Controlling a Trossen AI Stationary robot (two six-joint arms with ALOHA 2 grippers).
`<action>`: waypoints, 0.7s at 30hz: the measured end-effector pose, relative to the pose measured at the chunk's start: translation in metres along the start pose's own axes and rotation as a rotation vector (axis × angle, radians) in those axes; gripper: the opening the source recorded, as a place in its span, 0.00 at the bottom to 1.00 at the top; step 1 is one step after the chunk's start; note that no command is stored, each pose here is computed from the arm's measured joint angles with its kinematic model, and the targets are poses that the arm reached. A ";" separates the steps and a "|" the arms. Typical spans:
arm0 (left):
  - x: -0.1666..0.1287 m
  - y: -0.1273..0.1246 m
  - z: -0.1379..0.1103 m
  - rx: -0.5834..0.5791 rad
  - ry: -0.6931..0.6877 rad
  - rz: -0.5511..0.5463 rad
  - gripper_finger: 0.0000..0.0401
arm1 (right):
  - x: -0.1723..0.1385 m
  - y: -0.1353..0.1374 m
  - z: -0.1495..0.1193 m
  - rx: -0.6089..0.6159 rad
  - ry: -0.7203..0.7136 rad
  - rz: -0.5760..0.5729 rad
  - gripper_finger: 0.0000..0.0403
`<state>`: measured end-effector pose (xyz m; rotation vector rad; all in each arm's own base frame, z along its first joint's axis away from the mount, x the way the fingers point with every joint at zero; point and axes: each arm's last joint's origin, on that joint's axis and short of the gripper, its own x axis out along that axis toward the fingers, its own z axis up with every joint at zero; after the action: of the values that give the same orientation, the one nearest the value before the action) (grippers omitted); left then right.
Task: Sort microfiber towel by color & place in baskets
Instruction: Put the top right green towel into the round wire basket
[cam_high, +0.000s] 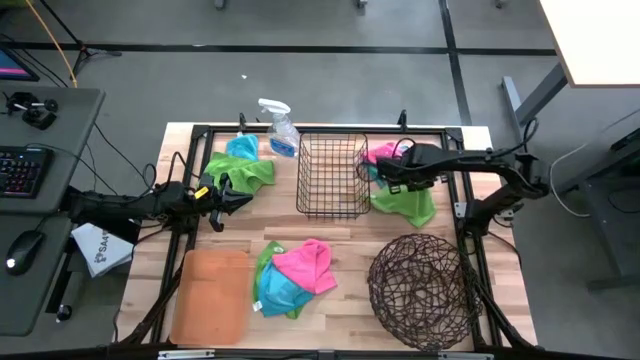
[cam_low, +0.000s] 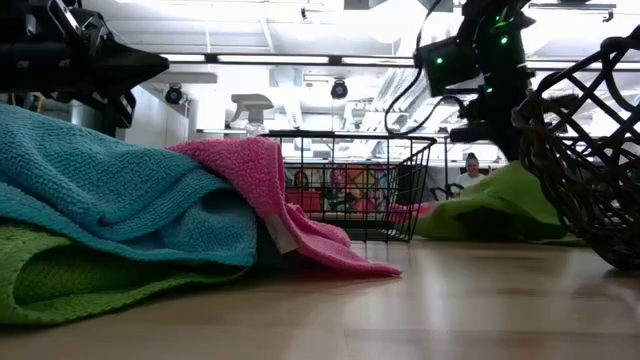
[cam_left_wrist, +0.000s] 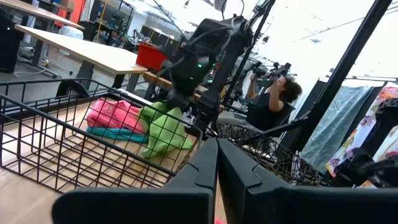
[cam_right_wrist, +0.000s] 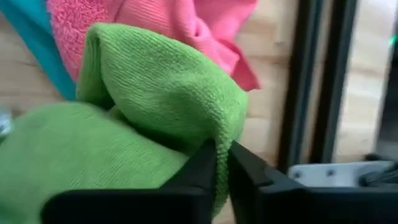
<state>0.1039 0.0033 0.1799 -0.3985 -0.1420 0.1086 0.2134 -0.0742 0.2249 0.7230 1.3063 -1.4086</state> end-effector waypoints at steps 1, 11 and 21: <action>0.000 0.000 0.000 0.000 0.000 0.000 0.00 | -0.004 -0.003 -0.003 -0.016 -0.016 -0.004 0.04; 0.000 0.000 0.000 0.000 0.000 0.001 0.00 | -0.127 -0.086 -0.023 -0.112 -0.346 0.442 0.01; 0.000 0.000 0.000 0.000 0.000 0.000 0.00 | -0.206 -0.129 -0.078 -0.432 -0.196 1.362 0.00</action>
<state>0.1039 0.0033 0.1798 -0.3985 -0.1417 0.1088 0.1345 0.0413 0.4386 0.8607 0.6086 -0.0783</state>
